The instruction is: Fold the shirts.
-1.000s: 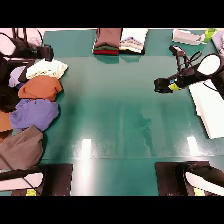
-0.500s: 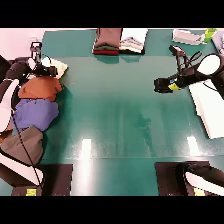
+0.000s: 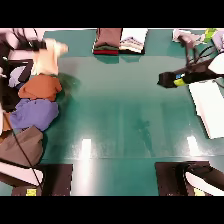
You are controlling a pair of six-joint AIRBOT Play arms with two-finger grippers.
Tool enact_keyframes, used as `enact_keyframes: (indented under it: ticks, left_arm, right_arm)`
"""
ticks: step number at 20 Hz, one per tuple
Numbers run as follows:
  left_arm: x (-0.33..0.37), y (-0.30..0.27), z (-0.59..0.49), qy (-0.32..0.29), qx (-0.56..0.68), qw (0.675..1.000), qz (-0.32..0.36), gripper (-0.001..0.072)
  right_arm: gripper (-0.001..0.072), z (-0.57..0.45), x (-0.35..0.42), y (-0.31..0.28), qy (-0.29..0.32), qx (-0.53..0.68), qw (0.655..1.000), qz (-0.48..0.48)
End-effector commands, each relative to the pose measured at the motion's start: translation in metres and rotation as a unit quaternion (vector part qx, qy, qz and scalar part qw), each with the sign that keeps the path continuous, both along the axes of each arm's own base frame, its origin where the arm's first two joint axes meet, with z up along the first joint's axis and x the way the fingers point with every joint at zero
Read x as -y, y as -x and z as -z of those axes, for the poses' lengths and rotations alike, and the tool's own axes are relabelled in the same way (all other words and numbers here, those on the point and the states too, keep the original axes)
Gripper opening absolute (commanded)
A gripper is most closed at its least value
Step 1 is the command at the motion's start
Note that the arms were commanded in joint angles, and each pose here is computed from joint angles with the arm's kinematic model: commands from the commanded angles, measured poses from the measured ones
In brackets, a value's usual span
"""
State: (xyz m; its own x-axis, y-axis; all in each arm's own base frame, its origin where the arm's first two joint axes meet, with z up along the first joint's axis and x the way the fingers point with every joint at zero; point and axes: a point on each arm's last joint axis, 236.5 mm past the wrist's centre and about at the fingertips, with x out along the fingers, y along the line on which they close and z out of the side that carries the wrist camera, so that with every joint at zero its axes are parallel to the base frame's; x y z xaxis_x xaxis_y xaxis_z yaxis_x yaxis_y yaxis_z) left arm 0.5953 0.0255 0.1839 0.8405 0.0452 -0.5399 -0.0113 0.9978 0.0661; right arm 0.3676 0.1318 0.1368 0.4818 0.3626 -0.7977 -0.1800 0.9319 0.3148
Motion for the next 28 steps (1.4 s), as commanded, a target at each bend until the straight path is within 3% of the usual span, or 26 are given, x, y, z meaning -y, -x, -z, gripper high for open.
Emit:
enact_keyframes:
  ticks: [1,4,7,11,14,18,19,20,25,28]
  left_arm:
    - [0.038,0.066,-0.151,-0.041,0.110,0.992,0.053,0.0022]
    - [0.088,0.150,-0.212,-0.043,0.136,0.983,0.113,0.0022]
    - [0.137,0.206,-0.208,-0.040,0.095,0.977,0.185,0.0022]
    - [0.218,0.245,-0.138,-0.044,-0.018,0.953,0.300,0.0023]
    - [0.276,0.277,-0.051,-0.034,-0.120,0.917,0.379,0.0024]
    - [0.312,0.304,0.049,-0.015,-0.198,0.888,0.415,0.0038]
    - [0.315,0.302,0.062,-0.006,-0.198,0.890,0.411,0.0342]
    - [0.312,0.296,0.067,-0.003,-0.197,0.895,0.401,0.0596]
    - [0.218,0.232,0.057,0.022,-0.201,0.942,0.269,0.0601]
    - [0.183,0.218,0.101,0.025,-0.267,0.938,0.221,0.0601]
  right_arm:
    - [0.0016,-0.081,0.002,-0.001,-0.018,0.104,0.994,0.004]
    - [0.0016,-0.153,0.010,0.002,-0.031,0.186,0.982,0.014]
    - [0.0016,-0.203,0.025,0.012,-0.037,0.244,0.969,0.032]
    - [0.0016,-0.237,0.041,0.025,-0.038,0.285,0.957,0.050]
    - [0.0016,-0.240,0.041,0.031,-0.039,0.288,0.956,0.049]
    - [0.0016,-0.228,0.040,0.027,-0.034,0.267,0.962,0.046]
    - [0.0016,-0.223,0.039,0.024,-0.033,0.258,0.964,0.045]
    - [0.0016,-0.217,0.039,0.022,-0.031,0.249,0.967,0.044]
    - [0.0016,-0.184,0.036,0.012,-0.023,0.189,0.981,0.038]
    - [0.0016,-0.169,0.036,0.007,-0.018,0.166,0.985,0.035]
